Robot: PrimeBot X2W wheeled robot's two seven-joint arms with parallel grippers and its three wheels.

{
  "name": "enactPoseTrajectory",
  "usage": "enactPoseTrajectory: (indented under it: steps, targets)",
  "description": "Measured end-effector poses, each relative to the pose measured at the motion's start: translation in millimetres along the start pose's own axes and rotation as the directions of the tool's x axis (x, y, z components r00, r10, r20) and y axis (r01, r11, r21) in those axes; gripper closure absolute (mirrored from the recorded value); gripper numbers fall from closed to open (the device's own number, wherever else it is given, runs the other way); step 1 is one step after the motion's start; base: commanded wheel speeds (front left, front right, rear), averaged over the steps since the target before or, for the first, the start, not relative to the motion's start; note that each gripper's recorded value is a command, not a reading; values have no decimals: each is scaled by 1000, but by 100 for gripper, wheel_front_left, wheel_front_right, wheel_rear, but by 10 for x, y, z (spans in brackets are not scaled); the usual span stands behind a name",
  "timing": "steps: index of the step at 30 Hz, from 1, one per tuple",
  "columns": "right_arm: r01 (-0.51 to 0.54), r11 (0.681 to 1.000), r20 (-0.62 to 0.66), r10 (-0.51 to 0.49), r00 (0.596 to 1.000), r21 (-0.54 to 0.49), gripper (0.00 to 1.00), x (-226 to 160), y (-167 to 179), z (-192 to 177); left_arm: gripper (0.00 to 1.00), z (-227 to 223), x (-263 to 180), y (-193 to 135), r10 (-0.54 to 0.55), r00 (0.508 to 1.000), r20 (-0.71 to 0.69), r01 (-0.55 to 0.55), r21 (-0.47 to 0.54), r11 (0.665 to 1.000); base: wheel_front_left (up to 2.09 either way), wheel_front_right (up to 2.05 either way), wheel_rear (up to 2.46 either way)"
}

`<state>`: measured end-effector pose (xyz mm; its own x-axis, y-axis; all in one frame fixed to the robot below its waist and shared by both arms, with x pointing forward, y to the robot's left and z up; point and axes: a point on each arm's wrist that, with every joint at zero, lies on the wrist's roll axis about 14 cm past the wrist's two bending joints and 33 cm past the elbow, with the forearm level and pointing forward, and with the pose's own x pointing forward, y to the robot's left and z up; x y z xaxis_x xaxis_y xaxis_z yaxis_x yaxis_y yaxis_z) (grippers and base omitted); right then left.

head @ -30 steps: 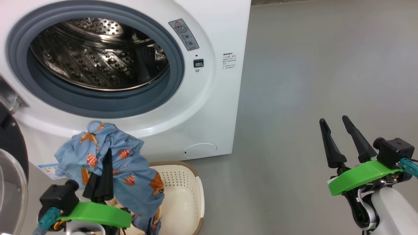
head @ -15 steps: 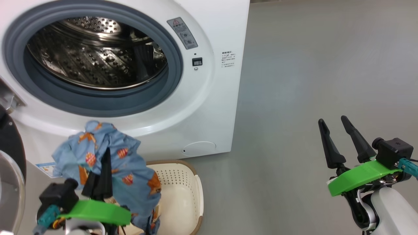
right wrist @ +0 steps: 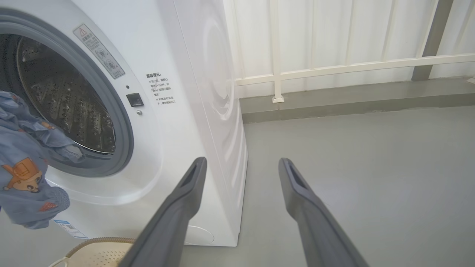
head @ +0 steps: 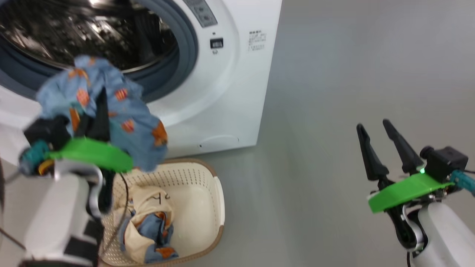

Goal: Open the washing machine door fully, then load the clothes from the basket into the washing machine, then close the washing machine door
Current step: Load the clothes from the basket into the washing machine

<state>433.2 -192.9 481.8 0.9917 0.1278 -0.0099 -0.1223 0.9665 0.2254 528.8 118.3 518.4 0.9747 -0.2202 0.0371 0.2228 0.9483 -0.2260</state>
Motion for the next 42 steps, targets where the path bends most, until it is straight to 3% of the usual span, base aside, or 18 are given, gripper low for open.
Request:
enactPoseTrajectory:
  steps: [14,31,36,42]
  targets:
    - [26,1000,-42,-26,999,7,0,387,-135,-301,100,-240,1056,346,31,999,-39,-30,18,999,0,0,0]
    - [120,992,-181,-123,976,-26,0,422,-512,-957,100,-833,1929,635,33,997,-66,-31,32,999,0,0,0]
    - [141,989,-191,-145,971,-33,0,419,-579,-1012,100,-749,2117,738,39,999,-15,-39,52,998,0,0,0]
    - [161,986,-197,-166,966,-39,0,418,-648,-1056,100,-209,2323,733,21,983,180,-26,23,999,0,0,0]
